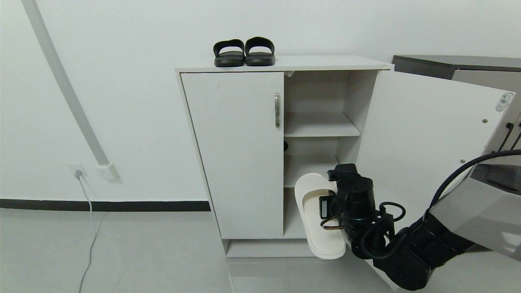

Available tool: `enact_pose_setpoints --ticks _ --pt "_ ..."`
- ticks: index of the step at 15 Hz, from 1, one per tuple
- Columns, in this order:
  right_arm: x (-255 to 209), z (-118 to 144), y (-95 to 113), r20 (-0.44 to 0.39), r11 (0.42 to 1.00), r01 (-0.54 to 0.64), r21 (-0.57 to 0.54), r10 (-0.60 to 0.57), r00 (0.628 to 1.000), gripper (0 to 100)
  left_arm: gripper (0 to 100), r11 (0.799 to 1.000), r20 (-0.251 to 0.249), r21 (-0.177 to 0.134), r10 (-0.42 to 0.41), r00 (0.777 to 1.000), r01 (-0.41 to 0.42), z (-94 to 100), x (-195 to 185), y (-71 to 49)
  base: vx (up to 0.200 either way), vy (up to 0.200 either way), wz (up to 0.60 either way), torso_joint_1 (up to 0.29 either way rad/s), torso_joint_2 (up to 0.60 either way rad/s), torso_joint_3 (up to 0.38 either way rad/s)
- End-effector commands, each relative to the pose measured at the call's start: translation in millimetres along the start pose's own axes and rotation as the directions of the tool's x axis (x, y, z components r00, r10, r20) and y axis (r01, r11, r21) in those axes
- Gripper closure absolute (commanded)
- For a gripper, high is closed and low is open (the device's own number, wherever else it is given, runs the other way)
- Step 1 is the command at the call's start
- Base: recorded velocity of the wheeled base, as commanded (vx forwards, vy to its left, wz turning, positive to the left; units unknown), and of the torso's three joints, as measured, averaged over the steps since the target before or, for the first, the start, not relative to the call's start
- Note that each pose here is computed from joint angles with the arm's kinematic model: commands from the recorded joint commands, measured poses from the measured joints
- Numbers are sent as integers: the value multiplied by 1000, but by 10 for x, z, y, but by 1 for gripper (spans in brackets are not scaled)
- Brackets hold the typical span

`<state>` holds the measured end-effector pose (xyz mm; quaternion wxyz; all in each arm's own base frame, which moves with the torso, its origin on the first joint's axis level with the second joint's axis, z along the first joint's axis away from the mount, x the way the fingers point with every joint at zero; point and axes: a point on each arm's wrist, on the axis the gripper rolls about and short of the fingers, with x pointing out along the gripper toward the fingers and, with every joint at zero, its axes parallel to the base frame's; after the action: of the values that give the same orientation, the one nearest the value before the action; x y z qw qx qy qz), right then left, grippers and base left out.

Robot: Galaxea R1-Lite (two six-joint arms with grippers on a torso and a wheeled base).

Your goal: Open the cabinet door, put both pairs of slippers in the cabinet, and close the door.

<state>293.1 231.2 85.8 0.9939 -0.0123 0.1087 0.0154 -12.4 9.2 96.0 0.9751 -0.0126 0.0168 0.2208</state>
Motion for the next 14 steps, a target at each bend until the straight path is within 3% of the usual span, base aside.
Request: enact_pose_setpoints --ticks 1,2,4,5,6,8,10,14 --pt "-19 -5 19 -1 1000 -9 0 9 1000 100 100 1000 52 -24 -13 999 15 -169 -105 53 0 0 0 0 0 0" --pt "-14 -24 19 -5 1000 -7 -4 7 1000 100 100 997 73 -12 -76 994 77 -165 -109 45 0 0 0 0 0 0" --pt "-21 -39 34 -8 1000 -11 -7 11 1000 100 100 969 72 32 -246 967 244 -169 -114 6 0 0 0 0 0 0" --pt "-21 -39 34 -8 1000 -11 -7 11 1000 100 100 962 71 34 -274 959 272 -169 -115 0 0 0 0 0 0 0" --pt "-18 -54 41 -10 1000 -12 -11 12 1000 100 100 941 32 38 -336 941 335 -209 -117 -13 0 0 0 0 0 0" --pt "-12 -49 47 -8 1000 -12 -11 12 1000 100 100 928 26 53 -371 928 369 -208 -123 -21 0 0 0 0 0 0" --pt "-15 -39 61 -4 1000 -16 -8 16 1000 100 100 900 26 56 -434 901 432 -210 -128 -35 0 0 0 0 0 0" --pt "169 71 298 41 999 -33 16 33 999 100 100 900 26 53 -434 901 432 -210 -128 -35 0 0 0 0 0 0"
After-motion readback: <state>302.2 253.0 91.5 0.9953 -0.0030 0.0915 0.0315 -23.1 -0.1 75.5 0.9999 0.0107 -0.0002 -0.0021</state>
